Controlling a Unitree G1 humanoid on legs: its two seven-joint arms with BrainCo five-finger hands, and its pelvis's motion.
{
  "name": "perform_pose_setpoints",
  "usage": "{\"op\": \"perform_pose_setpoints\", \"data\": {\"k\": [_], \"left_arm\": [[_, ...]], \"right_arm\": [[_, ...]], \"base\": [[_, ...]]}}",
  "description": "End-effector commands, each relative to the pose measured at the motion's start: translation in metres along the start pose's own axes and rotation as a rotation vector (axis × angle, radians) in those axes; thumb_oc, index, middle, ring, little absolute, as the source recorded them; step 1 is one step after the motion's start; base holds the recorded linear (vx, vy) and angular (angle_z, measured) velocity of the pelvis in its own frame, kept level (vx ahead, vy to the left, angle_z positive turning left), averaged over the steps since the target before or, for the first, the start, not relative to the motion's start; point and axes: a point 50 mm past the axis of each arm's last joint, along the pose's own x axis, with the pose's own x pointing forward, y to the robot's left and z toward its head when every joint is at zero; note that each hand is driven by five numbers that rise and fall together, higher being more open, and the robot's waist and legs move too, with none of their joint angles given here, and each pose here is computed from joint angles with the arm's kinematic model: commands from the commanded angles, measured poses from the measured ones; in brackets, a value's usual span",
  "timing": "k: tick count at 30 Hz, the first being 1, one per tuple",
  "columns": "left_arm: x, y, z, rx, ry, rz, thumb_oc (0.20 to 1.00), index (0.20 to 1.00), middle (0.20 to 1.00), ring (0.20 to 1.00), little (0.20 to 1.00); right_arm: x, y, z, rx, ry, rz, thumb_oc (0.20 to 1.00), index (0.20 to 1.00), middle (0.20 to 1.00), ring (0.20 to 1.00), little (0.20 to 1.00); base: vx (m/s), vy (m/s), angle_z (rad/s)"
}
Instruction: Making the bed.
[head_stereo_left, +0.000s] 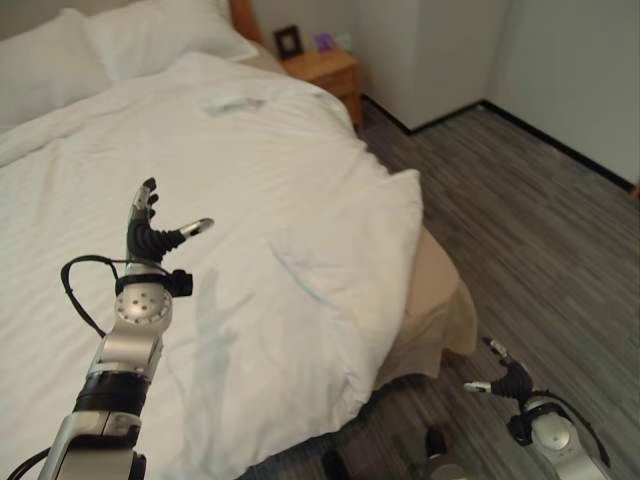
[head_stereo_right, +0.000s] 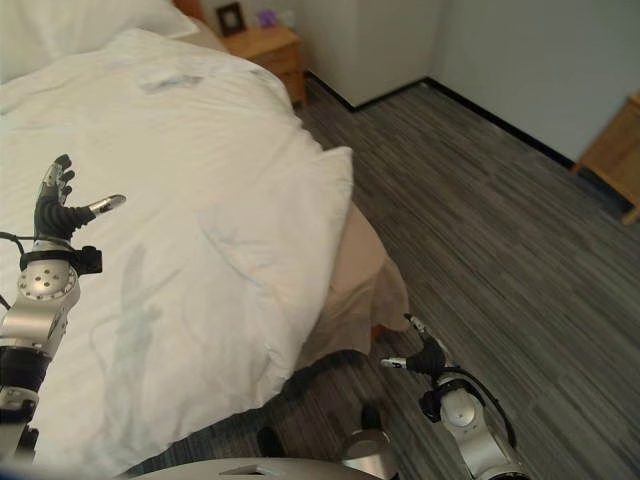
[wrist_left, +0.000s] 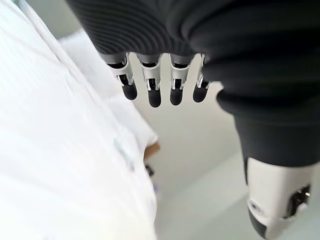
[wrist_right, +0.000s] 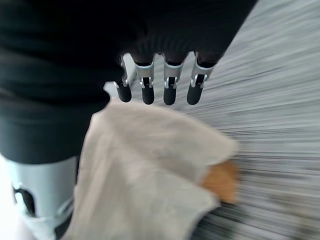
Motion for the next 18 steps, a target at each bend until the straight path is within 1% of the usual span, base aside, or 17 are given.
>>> {"op": "perform_pose_setpoints", "data": {"k": [1, 2, 3, 7, 8, 10, 13, 14, 16, 17, 18], "left_arm": [[0.036, 0.025, 0.032, 0.068, -0.039, 0.131, 1.000, 1.000, 1.000, 1.000, 1.000], [0.037, 0.025, 0.033, 0.068, -0.041, 0.131, 1.000, 1.000, 1.000, 1.000, 1.000], [0.045, 0.022, 0.031, 0.101, 0.001, 0.150, 1.000, 1.000, 1.000, 1.000, 1.000], [0.045, 0.021, 0.032, 0.100, -0.001, 0.149, 1.000, 1.000, 1.000, 1.000, 1.000], [0.058, 0.032, 0.027, 0.167, 0.097, 0.207, 1.000, 1.000, 1.000, 1.000, 1.000], [0.065, 0.040, 0.026, 0.220, 0.163, 0.233, 1.000, 1.000, 1.000, 1.000, 1.000], [0.062, 0.039, 0.009, 0.220, 0.255, 0.218, 1.000, 1.000, 1.000, 1.000, 1.000], [0.057, 0.037, -0.004, 0.205, 0.320, 0.194, 1.000, 1.000, 1.000, 1.000, 1.000], [0.051, 0.027, -0.017, 0.185, 0.380, 0.163, 1.000, 1.000, 1.000, 1.000, 1.000], [0.041, 0.013, -0.035, 0.231, 0.444, 0.105, 1.000, 1.000, 1.000, 1.000, 1.000], [0.041, 0.013, -0.035, 0.231, 0.445, 0.105, 1.000, 1.000, 1.000, 1.000, 1.000]], "right_arm": [[0.011, -0.005, 0.032, 0.035, -0.139, -0.019, 1.000, 1.000, 1.000, 1.000, 1.000], [0.011, -0.005, 0.033, 0.036, -0.140, -0.021, 1.000, 1.000, 1.000, 1.000, 1.000], [0.012, -0.005, 0.035, 0.045, -0.152, -0.022, 1.000, 1.000, 1.000, 1.000, 1.000], [0.012, -0.005, 0.035, 0.046, -0.152, -0.024, 1.000, 1.000, 1.000, 1.000, 1.000], [0.014, -0.009, 0.041, 0.069, -0.181, -0.041, 1.000, 1.000, 1.000, 1.000, 1.000], [0.016, -0.007, 0.046, 0.097, -0.200, -0.044, 1.000, 1.000, 1.000, 1.000, 1.000], [0.019, -0.007, 0.052, 0.111, -0.226, -0.043, 1.000, 1.000, 1.000, 1.000, 1.000], [0.020, -0.004, 0.054, 0.125, -0.230, -0.033, 1.000, 1.000, 1.000, 1.000, 1.000], [0.023, -0.002, 0.055, 0.132, -0.229, -0.029, 1.000, 1.000, 1.000, 1.000, 1.000], [0.025, -0.001, 0.057, 0.128, -0.235, -0.020, 1.000, 1.000, 1.000, 1.000, 1.000], [0.025, -0.001, 0.057, 0.127, -0.235, -0.020, 1.000, 1.000, 1.000, 1.000, 1.000]], "base": [[0.00, -0.033, -0.17], [-0.01, -0.061, -0.20], [-0.01, -0.032, -0.25], [-0.01, -0.029, -0.12], [-0.04, -0.107, -0.11], [0.00, -0.114, -0.05], [0.01, -0.062, -0.20], [0.02, -0.054, -0.16], [0.03, -0.029, -0.28], [0.01, -0.008, -0.38], [0.02, -0.013, -0.29]]}}
